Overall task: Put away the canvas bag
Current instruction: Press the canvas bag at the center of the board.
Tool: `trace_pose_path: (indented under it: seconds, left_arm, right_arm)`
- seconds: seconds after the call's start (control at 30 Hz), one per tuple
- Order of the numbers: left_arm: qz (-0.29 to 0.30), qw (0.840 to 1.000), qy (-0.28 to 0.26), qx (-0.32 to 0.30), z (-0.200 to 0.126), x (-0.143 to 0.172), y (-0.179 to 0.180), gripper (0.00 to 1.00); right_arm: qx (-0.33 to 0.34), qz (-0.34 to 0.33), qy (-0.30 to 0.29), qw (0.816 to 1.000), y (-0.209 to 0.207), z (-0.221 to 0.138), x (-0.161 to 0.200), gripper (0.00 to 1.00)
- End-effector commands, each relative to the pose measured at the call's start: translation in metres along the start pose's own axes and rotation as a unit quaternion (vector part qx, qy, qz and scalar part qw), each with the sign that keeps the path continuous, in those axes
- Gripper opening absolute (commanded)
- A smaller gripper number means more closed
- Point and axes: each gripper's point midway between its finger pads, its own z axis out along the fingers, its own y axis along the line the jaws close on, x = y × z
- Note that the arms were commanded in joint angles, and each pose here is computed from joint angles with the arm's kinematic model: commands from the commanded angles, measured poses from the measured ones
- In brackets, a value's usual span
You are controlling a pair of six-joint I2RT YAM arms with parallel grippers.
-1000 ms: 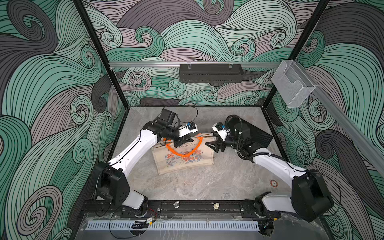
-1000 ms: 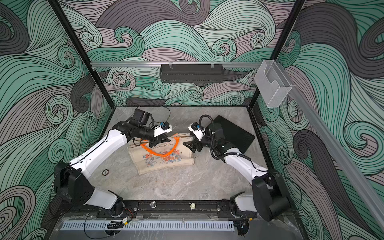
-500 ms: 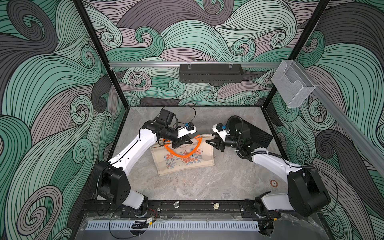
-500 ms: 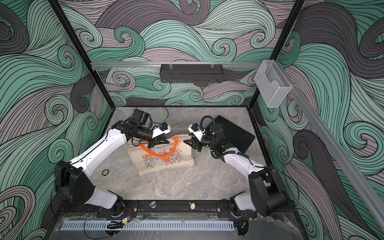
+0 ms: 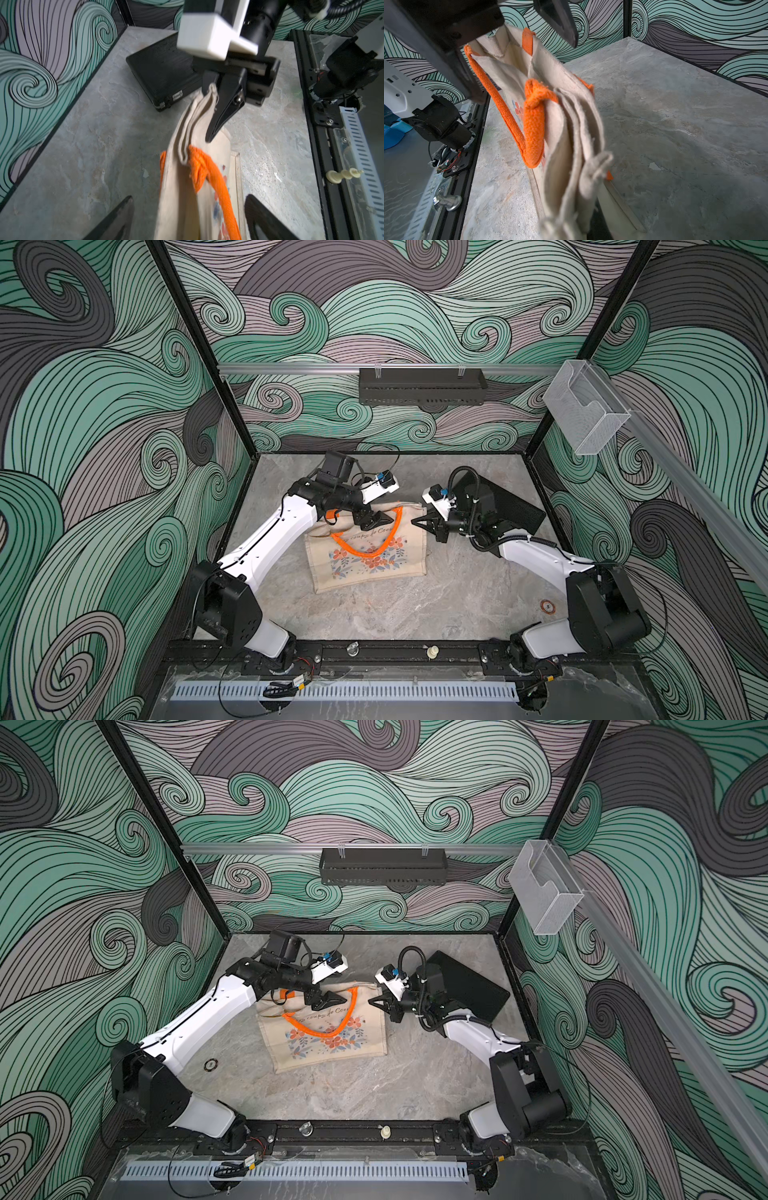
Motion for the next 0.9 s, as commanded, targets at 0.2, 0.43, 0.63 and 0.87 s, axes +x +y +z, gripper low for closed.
trace_pose_path:
  seconds: [0.2, 0.43, 0.63, 0.87]
  left_arm:
    - [0.008, 0.997, 0.075, 0.003, 0.047, 0.003, 0.016, 0.87]
    - [0.001, 0.996, 0.058, 0.073, 0.067, -0.004, 0.003, 0.52]
    - [-0.020, 0.987, 0.054, 0.151, 0.064, -0.006, -0.021, 0.00]
    - [0.003, 0.989, 0.046, 0.140, 0.040, -0.012, -0.025, 0.00]
  right_arm:
    - [0.000, -0.022, -0.009, 1.000, 0.006, -0.003, -0.008, 0.00]
    - [0.005, -0.017, -0.015, 1.000, 0.007, -0.004, -0.006, 0.00]
    - [0.034, -0.011, -0.019, 0.999, -0.004, -0.004, -0.008, 0.05]
    - [0.058, -0.006, -0.016, 0.998, -0.009, -0.012, -0.003, 0.39]
